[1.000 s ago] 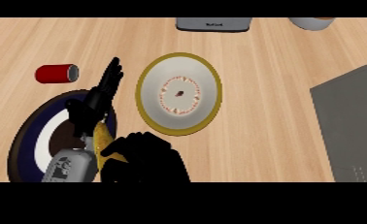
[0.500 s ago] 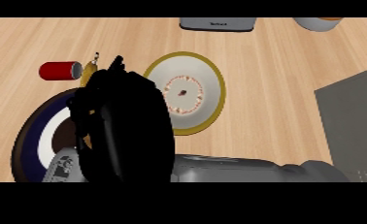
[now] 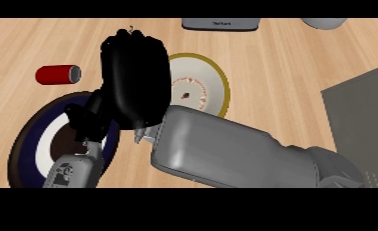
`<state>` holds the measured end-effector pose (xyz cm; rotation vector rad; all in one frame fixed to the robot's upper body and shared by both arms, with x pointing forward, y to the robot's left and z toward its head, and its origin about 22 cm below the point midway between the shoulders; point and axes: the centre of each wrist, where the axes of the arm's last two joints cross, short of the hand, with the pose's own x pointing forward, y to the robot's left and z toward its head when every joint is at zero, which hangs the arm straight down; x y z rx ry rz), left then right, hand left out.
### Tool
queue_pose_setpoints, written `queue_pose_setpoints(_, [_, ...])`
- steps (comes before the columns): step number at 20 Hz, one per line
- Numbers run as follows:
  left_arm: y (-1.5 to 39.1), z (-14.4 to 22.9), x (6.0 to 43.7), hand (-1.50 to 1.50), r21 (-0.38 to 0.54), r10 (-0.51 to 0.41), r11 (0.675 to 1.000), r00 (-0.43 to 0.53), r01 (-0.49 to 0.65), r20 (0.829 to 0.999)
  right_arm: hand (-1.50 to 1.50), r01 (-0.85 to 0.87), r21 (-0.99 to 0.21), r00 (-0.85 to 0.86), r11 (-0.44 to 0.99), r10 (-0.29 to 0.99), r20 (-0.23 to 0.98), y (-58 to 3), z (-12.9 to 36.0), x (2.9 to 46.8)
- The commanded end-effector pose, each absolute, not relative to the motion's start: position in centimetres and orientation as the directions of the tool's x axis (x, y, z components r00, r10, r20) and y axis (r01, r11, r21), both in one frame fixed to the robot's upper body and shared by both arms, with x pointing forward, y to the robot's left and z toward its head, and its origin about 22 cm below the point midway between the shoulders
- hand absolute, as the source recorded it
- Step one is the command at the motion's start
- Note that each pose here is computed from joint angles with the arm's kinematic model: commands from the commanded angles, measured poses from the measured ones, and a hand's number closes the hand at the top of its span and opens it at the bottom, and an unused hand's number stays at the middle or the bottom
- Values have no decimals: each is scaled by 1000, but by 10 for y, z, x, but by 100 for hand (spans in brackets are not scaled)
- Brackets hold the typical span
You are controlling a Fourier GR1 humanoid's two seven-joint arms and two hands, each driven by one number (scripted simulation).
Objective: Pick the pear from the placemat and place it in the bowl
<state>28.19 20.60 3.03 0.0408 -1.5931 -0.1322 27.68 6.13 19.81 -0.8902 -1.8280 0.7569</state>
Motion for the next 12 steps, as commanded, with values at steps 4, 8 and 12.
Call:
queue_pose_setpoints(4, [213,26,275,0,116,-115,992,-23,52,993,150,253,-838,-136,484,875,464,52,166,316])
queue_pose_setpoints(8, [212,26,278,0,115,-114,993,-27,39,993,150,260,-852,-109,454,891,441,28,114,337])
queue_pose_setpoints(12, [208,20,281,0,116,-115,992,-30,59,993,150,226,-872,-64,434,900,432,13,97,352])
